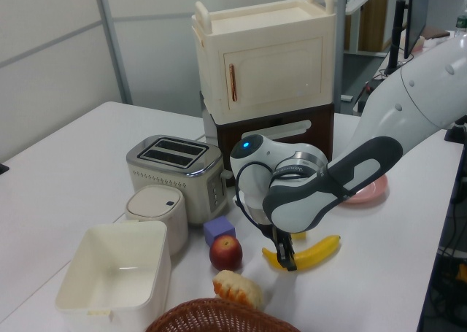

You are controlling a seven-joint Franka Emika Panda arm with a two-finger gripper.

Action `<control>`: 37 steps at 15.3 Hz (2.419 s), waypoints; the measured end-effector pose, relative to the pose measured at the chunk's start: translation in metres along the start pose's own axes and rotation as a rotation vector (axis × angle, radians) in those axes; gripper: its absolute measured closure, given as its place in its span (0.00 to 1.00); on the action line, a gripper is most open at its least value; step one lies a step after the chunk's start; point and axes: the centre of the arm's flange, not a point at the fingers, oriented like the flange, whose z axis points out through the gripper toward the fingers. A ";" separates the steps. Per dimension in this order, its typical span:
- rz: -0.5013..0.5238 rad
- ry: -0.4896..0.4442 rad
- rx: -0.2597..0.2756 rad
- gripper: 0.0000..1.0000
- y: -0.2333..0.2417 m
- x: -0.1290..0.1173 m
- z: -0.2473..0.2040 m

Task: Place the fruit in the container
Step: 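Close the gripper on the yellow banana's stem end, then lift the banana and carry it over the cream container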

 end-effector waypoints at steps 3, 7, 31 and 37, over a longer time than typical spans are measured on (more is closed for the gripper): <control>0.056 0.024 -0.009 0.65 0.003 0.003 -0.010; 0.184 0.142 -0.042 0.65 0.018 0.011 -0.067; 0.463 0.784 0.053 0.65 -0.037 0.132 -0.260; 0.493 0.851 0.069 0.65 -0.037 0.131 -0.280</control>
